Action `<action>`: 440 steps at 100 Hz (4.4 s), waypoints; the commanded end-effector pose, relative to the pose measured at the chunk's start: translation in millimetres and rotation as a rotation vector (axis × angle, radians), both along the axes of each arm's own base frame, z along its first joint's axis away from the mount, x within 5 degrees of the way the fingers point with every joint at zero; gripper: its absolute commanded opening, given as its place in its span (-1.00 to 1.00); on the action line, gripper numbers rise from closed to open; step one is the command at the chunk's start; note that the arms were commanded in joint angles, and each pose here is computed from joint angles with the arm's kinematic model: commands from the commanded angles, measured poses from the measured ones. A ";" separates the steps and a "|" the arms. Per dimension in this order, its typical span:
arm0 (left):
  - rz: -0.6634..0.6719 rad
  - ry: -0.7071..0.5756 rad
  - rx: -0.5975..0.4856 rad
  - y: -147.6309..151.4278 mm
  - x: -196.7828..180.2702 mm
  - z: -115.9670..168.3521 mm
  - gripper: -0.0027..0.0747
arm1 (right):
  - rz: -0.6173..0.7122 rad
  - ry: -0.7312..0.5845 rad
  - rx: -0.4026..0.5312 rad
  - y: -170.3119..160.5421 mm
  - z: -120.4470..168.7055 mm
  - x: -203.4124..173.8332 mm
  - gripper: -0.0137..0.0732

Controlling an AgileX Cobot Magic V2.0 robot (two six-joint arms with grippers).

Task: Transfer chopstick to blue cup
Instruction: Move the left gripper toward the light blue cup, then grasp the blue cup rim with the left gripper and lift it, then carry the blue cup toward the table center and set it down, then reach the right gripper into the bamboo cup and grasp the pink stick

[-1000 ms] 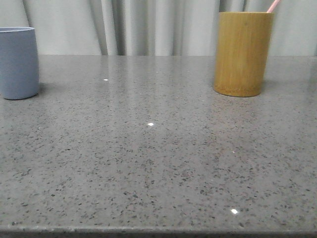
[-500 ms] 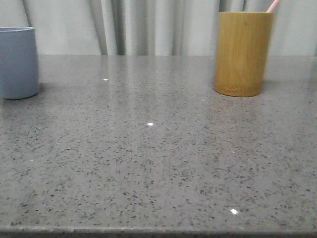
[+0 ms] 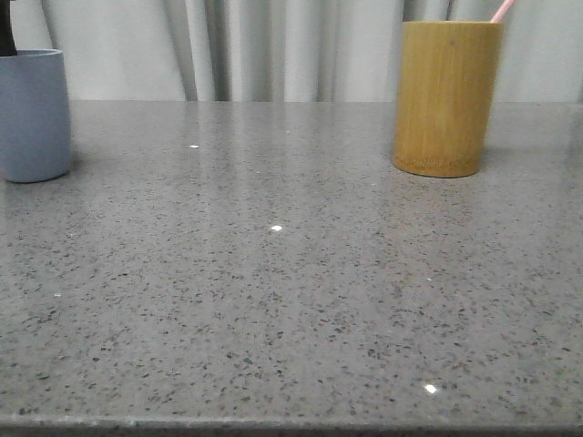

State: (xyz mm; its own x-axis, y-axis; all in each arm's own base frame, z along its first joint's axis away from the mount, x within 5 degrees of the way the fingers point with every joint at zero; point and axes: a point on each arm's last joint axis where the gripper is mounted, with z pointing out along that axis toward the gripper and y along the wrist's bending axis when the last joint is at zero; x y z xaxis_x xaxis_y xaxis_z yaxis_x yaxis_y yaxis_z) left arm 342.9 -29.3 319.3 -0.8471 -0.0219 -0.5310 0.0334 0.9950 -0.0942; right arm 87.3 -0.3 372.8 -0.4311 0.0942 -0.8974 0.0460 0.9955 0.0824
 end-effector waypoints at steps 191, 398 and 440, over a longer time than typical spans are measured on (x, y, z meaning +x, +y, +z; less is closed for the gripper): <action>-0.440 -0.069 -0.084 -173.7 24.1 26.9 -0.98 | -0.003 -0.087 -0.009 -0.7 14.8 2.4 0.55; -0.084 -0.430 -0.080 -7.6 -153.9 95.0 0.64 | -0.003 -0.094 -0.011 -0.8 15.4 2.7 0.55; -0.076 -0.508 -0.089 1.4 -208.5 63.9 0.64 | 0.036 -0.339 0.128 6.8 21.8 21.5 0.55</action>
